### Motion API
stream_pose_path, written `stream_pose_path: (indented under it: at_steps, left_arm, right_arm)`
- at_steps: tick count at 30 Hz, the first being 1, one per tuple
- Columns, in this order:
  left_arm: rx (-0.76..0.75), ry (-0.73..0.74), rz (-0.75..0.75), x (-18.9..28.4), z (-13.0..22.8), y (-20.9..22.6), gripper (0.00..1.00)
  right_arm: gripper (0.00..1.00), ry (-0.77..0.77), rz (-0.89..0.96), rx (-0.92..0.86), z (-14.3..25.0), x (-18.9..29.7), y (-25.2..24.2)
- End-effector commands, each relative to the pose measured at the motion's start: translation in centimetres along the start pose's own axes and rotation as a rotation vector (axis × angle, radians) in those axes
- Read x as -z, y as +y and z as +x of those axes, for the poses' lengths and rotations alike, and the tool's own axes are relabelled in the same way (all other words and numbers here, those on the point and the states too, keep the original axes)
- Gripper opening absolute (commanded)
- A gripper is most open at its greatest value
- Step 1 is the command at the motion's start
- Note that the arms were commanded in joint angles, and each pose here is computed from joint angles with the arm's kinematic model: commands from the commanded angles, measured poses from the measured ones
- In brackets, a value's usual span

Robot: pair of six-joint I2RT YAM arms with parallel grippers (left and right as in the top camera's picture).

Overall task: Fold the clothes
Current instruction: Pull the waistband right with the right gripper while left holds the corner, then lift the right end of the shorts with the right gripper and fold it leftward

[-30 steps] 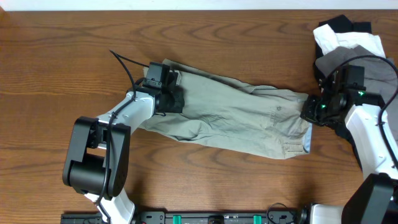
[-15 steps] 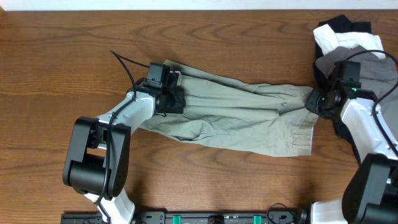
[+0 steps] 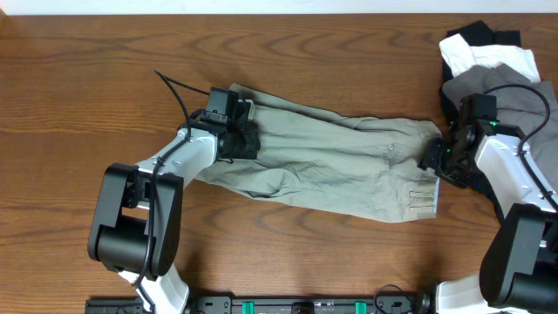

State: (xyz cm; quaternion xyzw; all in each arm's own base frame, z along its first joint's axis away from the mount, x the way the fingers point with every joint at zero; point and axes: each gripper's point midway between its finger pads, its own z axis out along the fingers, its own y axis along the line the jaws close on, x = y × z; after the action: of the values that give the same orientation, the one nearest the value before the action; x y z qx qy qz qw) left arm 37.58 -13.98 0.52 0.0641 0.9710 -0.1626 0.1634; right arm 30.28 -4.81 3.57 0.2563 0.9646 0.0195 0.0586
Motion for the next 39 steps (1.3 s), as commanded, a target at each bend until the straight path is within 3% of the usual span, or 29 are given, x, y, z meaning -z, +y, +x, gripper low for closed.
stream_pose_path:
  at_steps: [1,7,19,26,29,31,32,39]
  left_arm:
    - [0.001,0.046,-0.024,-0.9,1.2,0.8,0.44]
    - [0.001,0.046,-0.024,-0.9,1.2,0.8,0.43]
    - [0.007,0.071,-0.029,-0.9,1.8,0.9,0.43]
    - [0.008,0.076,-0.030,-0.9,1.9,0.9,0.43]
    - [0.009,0.079,-0.030,-0.9,2.0,0.9,0.43]
    - [0.009,0.081,-0.030,-0.9,2.0,0.9,0.43]
    - [0.009,0.081,-0.030,-0.9,2.1,0.9,0.43]
    - [0.006,0.065,-0.028,-0.4,1.7,0.7,0.42]
  right_arm:
    - [0.73,0.004,0.055,-0.007,0.1,-0.2,-1.3]
    - [0.80,0.023,0.072,-0.007,0.9,-1.0,-1.8]
    - [0.75,0.032,-0.036,-0.008,4.3,-5.6,-1.2]
    - [0.36,0.035,-0.212,0.000,5.5,-6.8,1.4]
    - [0.31,0.035,-0.215,0.000,5.7,-6.9,1.4]
    - [0.08,0.035,-0.215,0.000,5.7,-6.9,1.4]
    - [0.01,0.035,-0.215,0.000,5.6,-6.9,1.4]
    - [0.01,-0.059,-0.247,0.010,3.0,-6.4,2.2]
